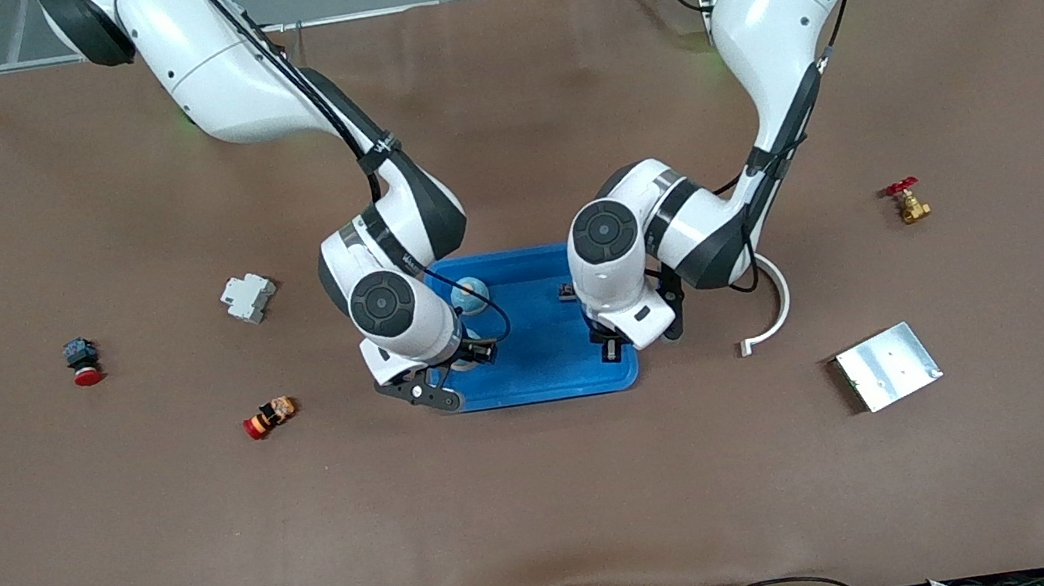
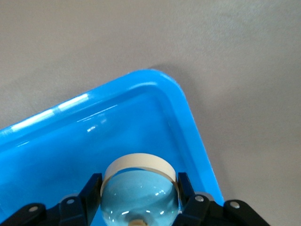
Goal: Place electrolytic capacitor and blue bell in tray
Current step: 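Carry the capacitor and bell into the tray and lower them, then open the right gripper and retract it while the left gripper releases the capacitor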
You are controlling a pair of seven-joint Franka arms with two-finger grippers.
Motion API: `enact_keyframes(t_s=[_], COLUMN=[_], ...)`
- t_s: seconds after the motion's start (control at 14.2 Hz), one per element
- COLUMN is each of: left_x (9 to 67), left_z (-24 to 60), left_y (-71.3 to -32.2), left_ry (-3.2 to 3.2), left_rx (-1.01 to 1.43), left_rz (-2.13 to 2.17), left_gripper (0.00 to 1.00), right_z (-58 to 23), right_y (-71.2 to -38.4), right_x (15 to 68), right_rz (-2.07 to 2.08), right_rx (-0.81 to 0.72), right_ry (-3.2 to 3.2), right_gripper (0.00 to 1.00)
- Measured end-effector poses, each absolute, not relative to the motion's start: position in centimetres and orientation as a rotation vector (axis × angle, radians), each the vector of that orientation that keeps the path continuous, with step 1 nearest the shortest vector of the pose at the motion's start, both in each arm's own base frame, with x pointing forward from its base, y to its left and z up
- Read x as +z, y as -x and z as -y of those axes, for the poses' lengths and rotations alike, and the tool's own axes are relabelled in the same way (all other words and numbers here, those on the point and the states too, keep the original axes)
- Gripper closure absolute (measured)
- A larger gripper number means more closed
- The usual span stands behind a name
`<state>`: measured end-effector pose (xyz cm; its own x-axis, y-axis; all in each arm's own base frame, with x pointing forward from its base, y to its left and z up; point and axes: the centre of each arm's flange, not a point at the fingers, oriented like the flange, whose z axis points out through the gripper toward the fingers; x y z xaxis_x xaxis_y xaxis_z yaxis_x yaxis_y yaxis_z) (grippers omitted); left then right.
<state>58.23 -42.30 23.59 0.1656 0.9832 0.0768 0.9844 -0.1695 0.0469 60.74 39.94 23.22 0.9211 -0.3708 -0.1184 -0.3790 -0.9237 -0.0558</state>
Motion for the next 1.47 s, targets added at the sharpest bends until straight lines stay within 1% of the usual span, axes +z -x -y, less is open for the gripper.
enact_keyframes(t_s=[0.28, 0.56, 0.77, 0.84, 0.98, 1.05, 1.26, 1.47], left_x=[22.9, 21.2, 20.2, 19.9, 19.6, 19.4, 18.9, 18.3], left_z=[43.5, 45.6, 46.4, 46.4, 46.6, 46.8, 47.4, 47.7], left_y=[-58.2, -57.3, -57.0, -57.0, -57.0, -57.0, -56.7, -56.6], left_ry=[2.359, 2.340, 2.336, 2.334, 2.334, 2.333, 2.333, 2.335], left_rx=[-0.162, -0.201, -0.194, -0.192, -0.190, -0.189, -0.193, -0.204], left_rz=[2.048, 2.052, 2.052, 2.052, 2.053, 2.055, 2.056, 2.050], left_gripper=[0.65, 0.65, 0.65, 0.65, 0.65, 0.65, 0.65, 0.65], right_z=[-40.3, -40.2, -40.3, -40.4, -40.3, -40.3, -39.3, -36.1], right_y=[-60.3, -60.2, -60.2, -60.3, -60.5, -60.6, -61.7, -63.6], right_x=[22.1, 20.4, 20.3, 20.3, 20.6, 20.7, 21.5, 24.6], right_rz=[-0.583, -0.591, -0.625, -0.634, -0.644, -0.647, -0.670, -0.726], right_rx=[0.182, 0.191, 0.218, 0.223, 0.218, 0.212, 0.188, 0.206], right_ry=[3.012, 3.019, 2.981, 2.971, 2.963, 2.962, 2.953, 2.941], right_gripper=[0.30, 0.30, 0.30, 0.24, 0.07, 0.00, 0.00, 0.00])
